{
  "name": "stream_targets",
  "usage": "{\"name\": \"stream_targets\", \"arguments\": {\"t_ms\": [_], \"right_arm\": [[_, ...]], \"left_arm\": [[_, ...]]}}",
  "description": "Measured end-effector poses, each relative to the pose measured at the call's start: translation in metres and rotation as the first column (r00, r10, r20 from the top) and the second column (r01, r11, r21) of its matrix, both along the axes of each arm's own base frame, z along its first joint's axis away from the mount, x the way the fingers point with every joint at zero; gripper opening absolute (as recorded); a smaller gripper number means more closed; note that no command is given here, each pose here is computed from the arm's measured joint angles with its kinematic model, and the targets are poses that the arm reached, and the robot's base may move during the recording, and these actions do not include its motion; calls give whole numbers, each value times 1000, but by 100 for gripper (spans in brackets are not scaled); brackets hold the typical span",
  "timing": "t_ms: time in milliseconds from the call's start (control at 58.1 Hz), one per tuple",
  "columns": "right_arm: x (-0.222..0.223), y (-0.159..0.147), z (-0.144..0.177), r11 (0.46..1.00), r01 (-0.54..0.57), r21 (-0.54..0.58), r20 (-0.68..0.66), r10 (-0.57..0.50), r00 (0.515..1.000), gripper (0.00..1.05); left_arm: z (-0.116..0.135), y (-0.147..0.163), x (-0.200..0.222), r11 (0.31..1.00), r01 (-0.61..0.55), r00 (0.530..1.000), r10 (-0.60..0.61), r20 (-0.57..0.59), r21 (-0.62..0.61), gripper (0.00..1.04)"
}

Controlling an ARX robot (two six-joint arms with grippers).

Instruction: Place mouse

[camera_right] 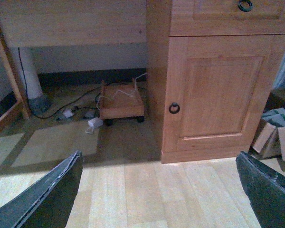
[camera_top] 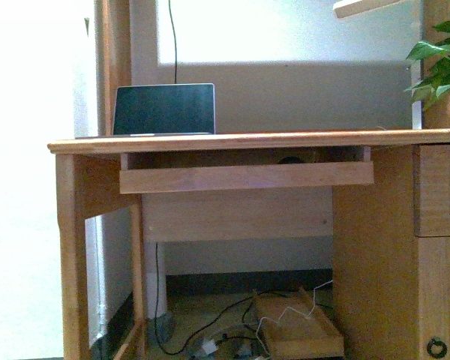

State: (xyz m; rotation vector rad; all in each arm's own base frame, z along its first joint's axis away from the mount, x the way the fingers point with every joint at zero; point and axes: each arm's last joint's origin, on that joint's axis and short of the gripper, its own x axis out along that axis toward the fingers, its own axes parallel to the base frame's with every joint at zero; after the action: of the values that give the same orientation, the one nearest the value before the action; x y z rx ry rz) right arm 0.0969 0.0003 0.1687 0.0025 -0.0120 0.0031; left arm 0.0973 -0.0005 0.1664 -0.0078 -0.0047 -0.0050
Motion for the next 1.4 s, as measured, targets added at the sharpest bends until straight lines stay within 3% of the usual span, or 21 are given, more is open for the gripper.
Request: {"name": "stream_targets", "arguments": {"t_ms": [1395], "right_arm": [[0, 0, 0, 1000, 1, 0, 0, -1, 1000, 97]], "left_arm": [[0, 0, 0, 1000, 0, 1000, 0, 0, 0, 97]]}}
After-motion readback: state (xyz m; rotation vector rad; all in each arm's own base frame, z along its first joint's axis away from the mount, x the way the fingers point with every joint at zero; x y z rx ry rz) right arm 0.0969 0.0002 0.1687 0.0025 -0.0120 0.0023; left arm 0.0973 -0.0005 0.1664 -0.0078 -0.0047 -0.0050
